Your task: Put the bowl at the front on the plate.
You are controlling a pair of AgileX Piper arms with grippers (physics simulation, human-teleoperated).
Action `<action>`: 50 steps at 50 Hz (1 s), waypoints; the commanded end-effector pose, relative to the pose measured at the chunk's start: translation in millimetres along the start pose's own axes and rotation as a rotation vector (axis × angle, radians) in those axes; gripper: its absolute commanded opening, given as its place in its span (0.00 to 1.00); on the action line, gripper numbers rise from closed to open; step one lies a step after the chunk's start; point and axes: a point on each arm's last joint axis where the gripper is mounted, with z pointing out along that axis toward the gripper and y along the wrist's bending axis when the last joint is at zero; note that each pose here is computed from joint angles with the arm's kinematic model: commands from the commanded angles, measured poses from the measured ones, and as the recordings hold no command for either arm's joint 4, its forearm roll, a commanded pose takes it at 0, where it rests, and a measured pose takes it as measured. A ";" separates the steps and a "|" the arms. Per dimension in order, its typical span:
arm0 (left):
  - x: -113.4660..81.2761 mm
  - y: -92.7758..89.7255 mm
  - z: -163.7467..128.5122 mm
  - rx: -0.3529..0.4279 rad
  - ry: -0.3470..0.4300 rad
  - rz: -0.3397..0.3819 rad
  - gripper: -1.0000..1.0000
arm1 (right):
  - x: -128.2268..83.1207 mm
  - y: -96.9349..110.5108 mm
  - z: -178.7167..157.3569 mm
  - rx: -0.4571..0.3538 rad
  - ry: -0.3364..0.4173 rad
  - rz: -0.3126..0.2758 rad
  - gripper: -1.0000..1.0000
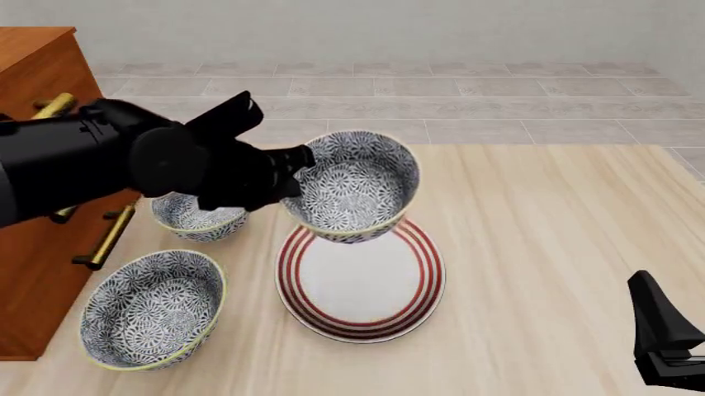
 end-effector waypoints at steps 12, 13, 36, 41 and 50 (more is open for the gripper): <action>-20.2 0.7 22.0 -0.015 -0.022 -0.017 0.00 | 1.1 0.0 0.2 0.000 0.000 0.000 1.00; -20.4 0.5 22.2 -0.015 -0.022 -0.017 0.00 | 1.1 0.0 0.2 0.000 0.000 0.000 1.00; -9.1 8.5 53.1 -0.033 0.004 -0.026 0.00 | 1.1 0.0 0.2 0.000 0.000 0.000 1.00; -7.1 11.3 58.6 -0.038 0.008 -0.026 0.00 | 1.1 0.0 0.2 0.000 0.000 0.000 1.00; 2.2 19.3 73.1 -0.052 0.025 -0.026 0.00 | 1.1 0.0 0.2 0.000 0.000 0.000 1.00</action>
